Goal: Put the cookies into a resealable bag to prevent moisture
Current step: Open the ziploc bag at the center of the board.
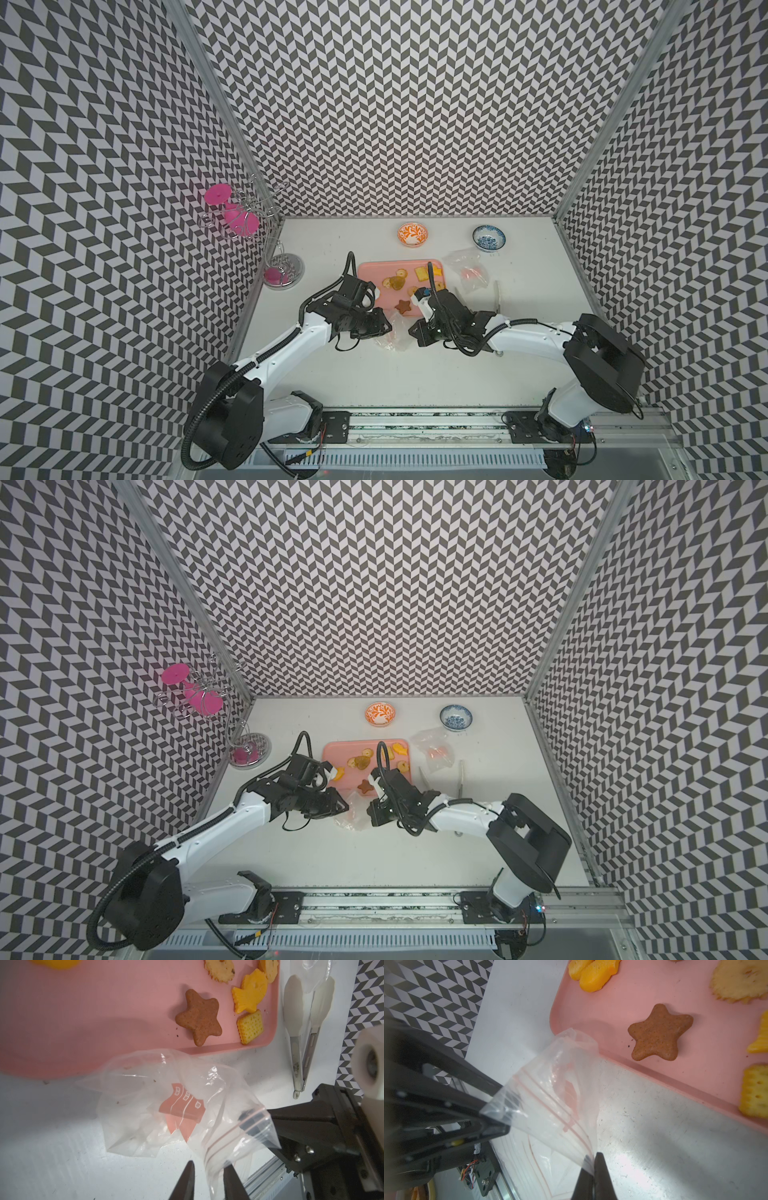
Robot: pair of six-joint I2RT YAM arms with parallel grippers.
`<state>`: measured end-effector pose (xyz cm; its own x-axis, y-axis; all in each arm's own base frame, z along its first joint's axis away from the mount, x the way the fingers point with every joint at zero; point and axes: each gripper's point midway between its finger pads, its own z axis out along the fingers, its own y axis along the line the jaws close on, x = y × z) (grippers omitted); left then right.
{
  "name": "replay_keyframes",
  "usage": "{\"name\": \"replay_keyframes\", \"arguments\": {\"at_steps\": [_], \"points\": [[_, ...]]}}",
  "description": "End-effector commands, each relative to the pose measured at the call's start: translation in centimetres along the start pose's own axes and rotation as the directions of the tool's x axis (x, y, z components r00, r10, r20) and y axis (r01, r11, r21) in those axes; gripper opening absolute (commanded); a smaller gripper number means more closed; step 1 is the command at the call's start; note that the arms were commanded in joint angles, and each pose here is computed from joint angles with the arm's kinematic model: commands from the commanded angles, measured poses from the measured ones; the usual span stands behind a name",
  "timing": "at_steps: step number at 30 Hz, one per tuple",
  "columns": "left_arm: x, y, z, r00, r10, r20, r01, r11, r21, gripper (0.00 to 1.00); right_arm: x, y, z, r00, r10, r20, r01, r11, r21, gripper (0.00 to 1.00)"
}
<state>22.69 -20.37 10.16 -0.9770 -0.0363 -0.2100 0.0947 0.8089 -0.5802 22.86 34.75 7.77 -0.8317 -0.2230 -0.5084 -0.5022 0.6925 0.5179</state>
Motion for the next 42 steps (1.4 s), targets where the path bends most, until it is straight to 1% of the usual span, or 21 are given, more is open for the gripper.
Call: {"name": "replay_keyframes", "arguments": {"at_steps": [1,3,5,7,8,9,12,14,16,19,21,23,24,27,29,33,36,38,41,42], "points": [[-0.5,-1.0,0.2,0.999,0.022,0.024,-0.023,0.999,0.034,0.29,-2.2,2.0,-1.1,0.998,0.001,0.065,0.003,0.998,-0.069,0.01],[-0.4,-0.5,0.6,1.0,0.018,0.022,-0.018,1.0,0.015,0.29,-2.5,2.3,-1.3,0.997,0.007,0.075,-0.001,0.997,-0.082,0.01],[-0.1,0.0,1.2,1.0,0.012,0.0,-0.012,1.0,0.002,0.25,-2.8,2.6,-1.5,0.997,0.008,0.081,0.0,0.996,-0.091,0.01],[0.0,0.2,1.7,1.0,0.006,-0.01,-0.006,1.0,0.0,0.16,-2.9,2.7,-1.7,0.996,0.018,0.084,-0.01,0.995,-0.102,0.01],[0.0,0.3,1.6,1.0,0.005,-0.007,-0.005,1.0,-0.006,0.1,-3.0,2.5,-1.8,0.996,0.029,0.087,-0.021,0.995,-0.101,0.01],[0.1,0.3,1.5,1.0,0.004,-0.01,-0.004,1.0,-0.009,0.0,-2.9,2.2,-1.9,0.995,0.037,0.09,-0.028,0.995,-0.097,0.01],[0.6,1.4,0.6,0.999,-0.03,-0.026,0.028,0.997,-0.077,0.0,-2.4,1.0,-2.0,0.995,0.055,0.086,-0.049,0.997,-0.067,0.01],[1.6,1.6,0.1,0.994,-0.072,-0.078,0.065,0.993,-0.095,0.0,-2.5,0.3,-2.0,0.994,0.06,0.092,-0.056,0.997,-0.045,0.01],[3.1,0.1,-0.3,0.988,-0.079,-0.136,0.073,0.996,-0.048,0.0,-2.7,-0.1,-1.9,0.995,0.038,0.089,-0.037,0.999,-0.018,0.01],[5.3,-2.6,-1.2,0.977,-0.063,-0.202,0.072,0.997,0.037,0.0,-2.8,0.2,-2.0,0.998,-0.006,0.057,0.006,1.0,0.002,0.01],[6.2,-2.7,-1.8,0.972,-0.055,-0.228,0.064,0.998,0.03,0.0,-2.7,0.6,-2.4,0.999,-0.02,0.042,0.021,1.0,-0.007,0.01],[6.4,-1.1,-1.7,0.971,-0.076,-0.227,0.077,0.997,-0.006,0.0,-1.9,0.7,-2.3,0.999,-0.037,-0.002,0.037,0.999,-0.008,0.01],[6.1,-0.3,-1.6,0.969,-0.096,-0.227,0.099,0.995,0.0,0.0,-1.3,0.5,-1.9,0.998,-0.054,-0.029,0.053,0.999,-0.004,0.01],[4.7,1.3,-0.6,0.97,-0.109,-0.216,0.11,0.994,-0.006,0.0,0.0,-0.8,-0.4,0.991,-0.092,-0.097,0.095,0.995,0.03,0.02],[3.9,1.6,0.2,0.965,-0.111,-0.237,0.115,0.993,0.004,0.0,0.3,-1.6,0.5,0.986,-0.118,-0.117,0.124,0.991,0.051,0.02],[1.8,1.6,1.0,0.973,-0.088,-0.214,0.089,0.996,-0.002,0.0,-0.3,-1.7,1.5,0.98,-0.16,-0.119,0.167,0.984,0.058,0.03],[1.2,1.8,1.5,0.972,-0.088,-0.219,0.088,0.996,-0.01,0.0,-1.4,-1.1,1.1,0.982,-0.175,-0.078,0.179,0.983,0.049,0.11],[1.2,1.8,1.9,0.97,-0.091,-0.224,0.093,0.996,-0.004,0.0,-2.5,-0.4,0.2,0.979,-0.202,-0.021,0.203,0.978,0.042,0.22],[1.4,2.1,2.5,0.966,-0.094,-0.239,0.097,0.995,-0.002,0.0,-4.1,0.2,-2.0,0.964,-0.251,0.084,0.247,0.967,0.062,0.48],[1.4,2.1,2.7,0.966,-0.094,-0.243,0.097,0.995,0.001,0.0,-4.4,0.2,-2.8,0.956,-0.266,0.121,0.259,0.963,0.075,0.53]]}}
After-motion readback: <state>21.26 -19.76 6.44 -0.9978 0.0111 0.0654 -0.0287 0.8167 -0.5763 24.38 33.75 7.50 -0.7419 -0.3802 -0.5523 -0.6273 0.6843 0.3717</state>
